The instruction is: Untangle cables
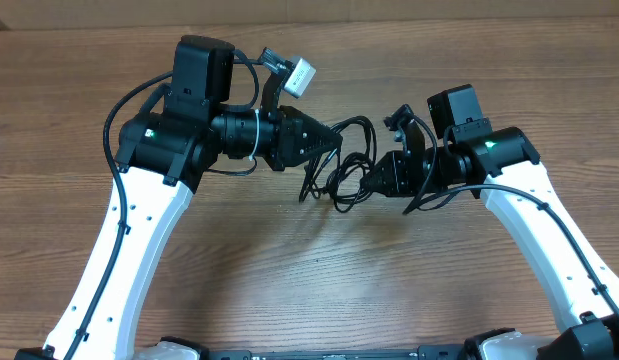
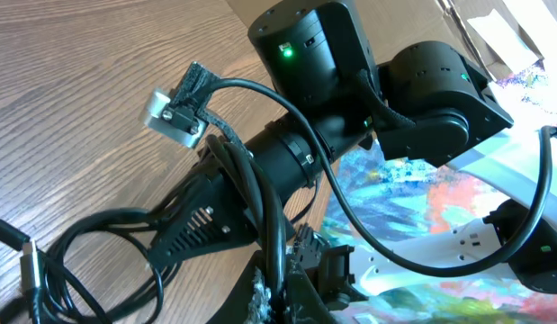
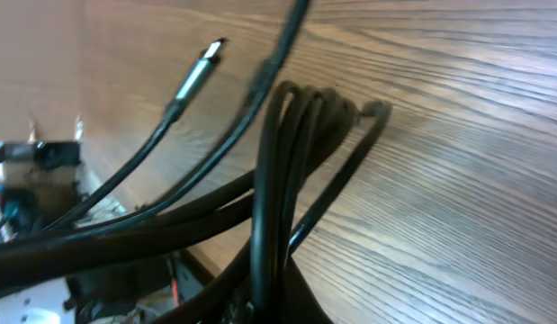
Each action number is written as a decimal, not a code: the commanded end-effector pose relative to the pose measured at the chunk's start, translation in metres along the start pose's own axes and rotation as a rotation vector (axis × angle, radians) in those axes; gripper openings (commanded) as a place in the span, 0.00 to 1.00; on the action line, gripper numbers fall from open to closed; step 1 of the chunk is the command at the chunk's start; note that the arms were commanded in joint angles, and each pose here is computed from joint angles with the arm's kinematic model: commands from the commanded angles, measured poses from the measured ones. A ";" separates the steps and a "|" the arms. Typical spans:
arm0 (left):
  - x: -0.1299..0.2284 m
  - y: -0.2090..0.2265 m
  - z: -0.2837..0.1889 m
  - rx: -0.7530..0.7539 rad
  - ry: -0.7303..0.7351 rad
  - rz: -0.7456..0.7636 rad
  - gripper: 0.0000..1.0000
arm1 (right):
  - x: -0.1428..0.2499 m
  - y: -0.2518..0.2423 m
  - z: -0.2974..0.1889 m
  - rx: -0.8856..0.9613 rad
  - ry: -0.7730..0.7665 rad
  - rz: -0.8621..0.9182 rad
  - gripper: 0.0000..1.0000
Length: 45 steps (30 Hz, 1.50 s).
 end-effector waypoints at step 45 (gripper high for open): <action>0.039 -0.015 0.015 -0.034 0.202 0.013 0.91 | 0.021 0.112 -0.116 -0.237 -0.503 -0.680 0.04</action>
Point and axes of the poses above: each gripper's point midway between its finger pads, its own z axis out along the fingers, its own y axis along the line the jaws close on, x = y × z, the point moved 8 cm from there along -z, back along the fingers, and after that the axes turned 1 degree about z, right-handed, at the moved point
